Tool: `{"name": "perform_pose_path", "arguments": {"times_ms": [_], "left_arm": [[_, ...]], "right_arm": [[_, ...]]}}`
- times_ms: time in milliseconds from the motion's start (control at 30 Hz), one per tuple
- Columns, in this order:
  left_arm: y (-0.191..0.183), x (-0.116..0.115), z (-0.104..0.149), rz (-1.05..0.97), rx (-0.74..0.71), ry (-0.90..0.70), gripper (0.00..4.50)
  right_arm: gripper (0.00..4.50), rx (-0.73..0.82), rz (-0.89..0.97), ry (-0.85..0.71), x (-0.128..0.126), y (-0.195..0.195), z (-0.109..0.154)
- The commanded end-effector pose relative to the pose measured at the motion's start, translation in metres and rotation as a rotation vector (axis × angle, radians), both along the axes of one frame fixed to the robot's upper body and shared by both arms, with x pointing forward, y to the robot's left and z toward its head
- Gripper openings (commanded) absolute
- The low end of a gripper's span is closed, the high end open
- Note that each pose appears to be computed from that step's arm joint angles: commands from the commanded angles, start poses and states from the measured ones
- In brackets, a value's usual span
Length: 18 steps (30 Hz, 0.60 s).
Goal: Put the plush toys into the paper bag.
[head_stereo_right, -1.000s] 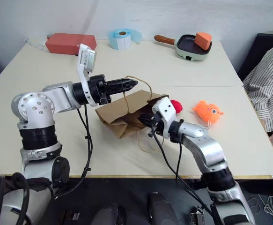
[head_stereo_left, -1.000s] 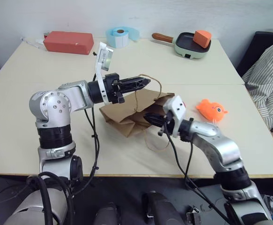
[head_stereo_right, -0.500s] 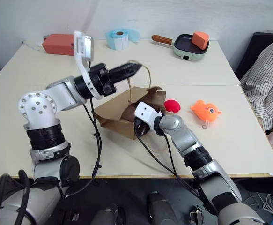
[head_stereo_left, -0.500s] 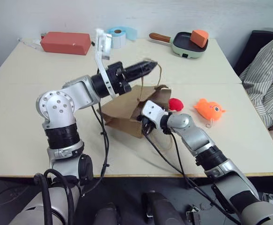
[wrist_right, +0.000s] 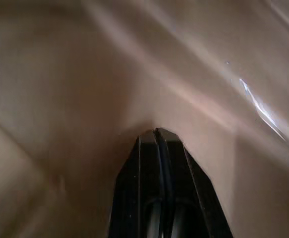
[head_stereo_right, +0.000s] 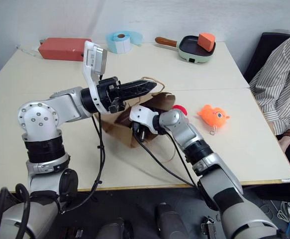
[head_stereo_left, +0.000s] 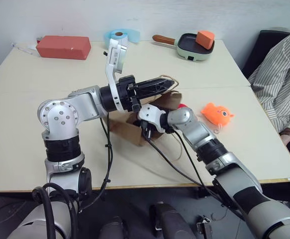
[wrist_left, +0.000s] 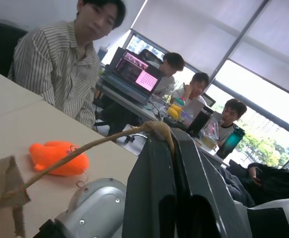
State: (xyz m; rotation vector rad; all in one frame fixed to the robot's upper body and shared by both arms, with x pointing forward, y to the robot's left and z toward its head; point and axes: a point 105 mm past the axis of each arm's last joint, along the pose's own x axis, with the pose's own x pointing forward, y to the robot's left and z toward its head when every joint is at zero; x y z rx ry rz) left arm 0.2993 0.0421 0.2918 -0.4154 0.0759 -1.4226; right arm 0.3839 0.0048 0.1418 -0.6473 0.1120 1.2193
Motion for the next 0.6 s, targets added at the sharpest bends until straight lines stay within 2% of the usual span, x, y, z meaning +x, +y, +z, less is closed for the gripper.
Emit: {"name": "perform_pose_path", "arguments": {"times_ms": [33, 133, 367, 600], "left_arm": [[0.0, -0.009, 0.008, -0.023, -0.02, -0.056, 0.0], [0.002, -0.009, 0.008, -0.018, -0.025, -0.058, 0.0], [0.014, -0.009, 0.028, 0.015, -0.105, -0.068, 0.0], [0.035, 0.002, 0.067, 0.092, -0.244, -0.085, 0.0]], "right_arm": [[0.03, 0.155, -0.017, 0.186, -0.001, 0.007, 0.013], [0.03, 0.262, -0.062, 0.353, -0.001, 0.011, 0.014], [0.03, 0.352, -0.218, 0.62, 0.0, 0.007, -0.015], [0.03, 0.19, -0.247, 0.563, -0.005, -0.008, -0.049]]}}
